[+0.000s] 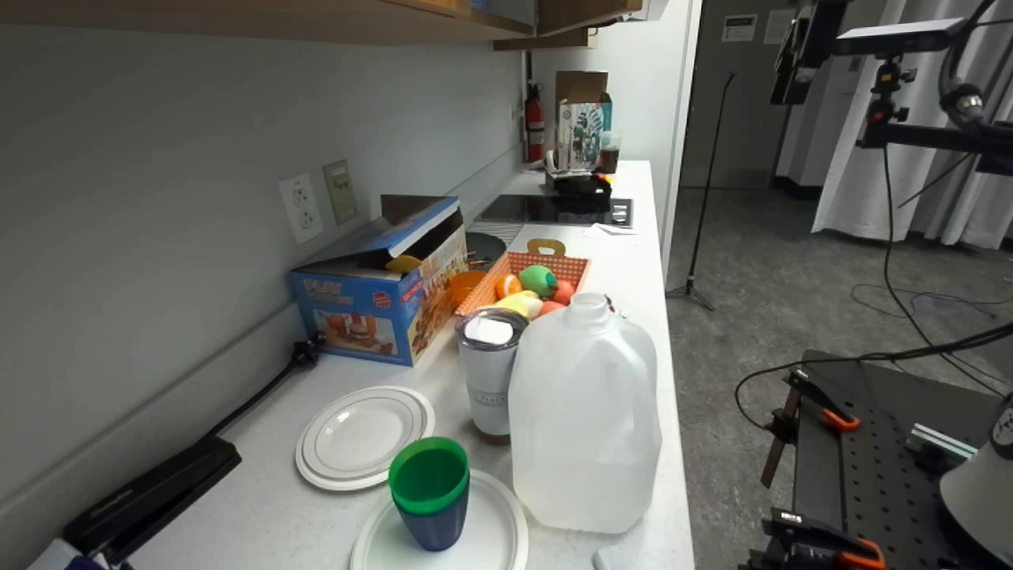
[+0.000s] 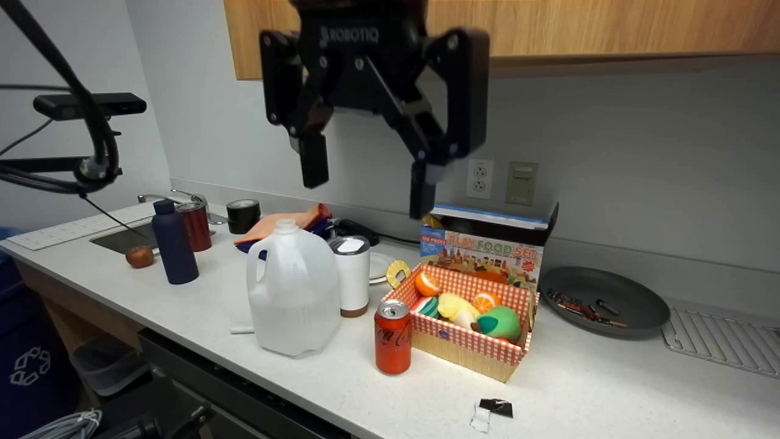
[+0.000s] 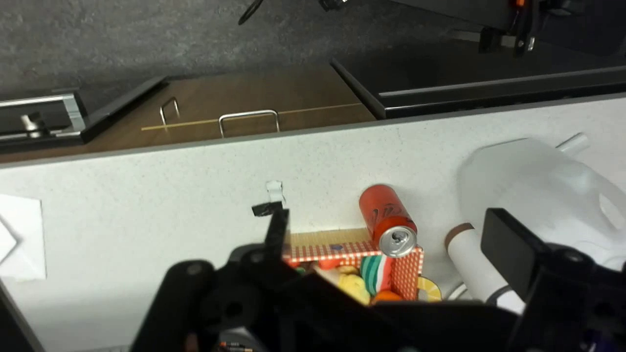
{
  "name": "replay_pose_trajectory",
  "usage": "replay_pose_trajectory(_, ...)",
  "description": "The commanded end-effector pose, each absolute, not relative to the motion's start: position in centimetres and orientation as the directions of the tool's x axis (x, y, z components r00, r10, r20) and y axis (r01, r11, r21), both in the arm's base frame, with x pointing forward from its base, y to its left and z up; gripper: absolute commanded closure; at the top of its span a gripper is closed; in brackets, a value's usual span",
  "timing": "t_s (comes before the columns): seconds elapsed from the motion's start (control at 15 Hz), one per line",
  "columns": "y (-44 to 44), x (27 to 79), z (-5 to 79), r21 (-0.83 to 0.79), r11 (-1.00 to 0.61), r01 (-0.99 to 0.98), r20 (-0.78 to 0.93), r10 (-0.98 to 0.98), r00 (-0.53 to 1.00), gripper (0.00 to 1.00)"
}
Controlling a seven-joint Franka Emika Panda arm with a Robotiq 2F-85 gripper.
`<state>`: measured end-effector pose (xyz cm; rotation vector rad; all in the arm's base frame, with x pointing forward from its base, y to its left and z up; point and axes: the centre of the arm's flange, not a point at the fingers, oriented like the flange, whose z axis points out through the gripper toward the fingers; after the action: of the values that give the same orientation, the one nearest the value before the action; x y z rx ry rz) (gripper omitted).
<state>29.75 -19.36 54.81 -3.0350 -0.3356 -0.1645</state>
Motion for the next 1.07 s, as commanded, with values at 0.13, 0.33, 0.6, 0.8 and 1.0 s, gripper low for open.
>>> replay_pose_trajectory(0.13,-18.4,26.0,62.8,-0.052,-0.931,0.36,0.362,0.318,0.876,0.0)
replay_pose_trajectory(0.33,-17.7,25.4,65.2,-0.068,-0.912,0.405,0.488,0.324,0.811,0.0)
replay_pose_trajectory(0.6,-16.7,25.0,67.4,-0.082,-0.885,0.458,0.624,0.313,0.716,0.0)
replay_pose_trajectory(0.8,-16.1,25.1,68.8,-0.054,-0.879,0.474,0.719,0.295,0.629,0.0)
replay_pose_trajectory(1.0,-15.7,25.5,70.1,-0.032,-0.88,0.474,0.805,0.259,0.534,0.0)
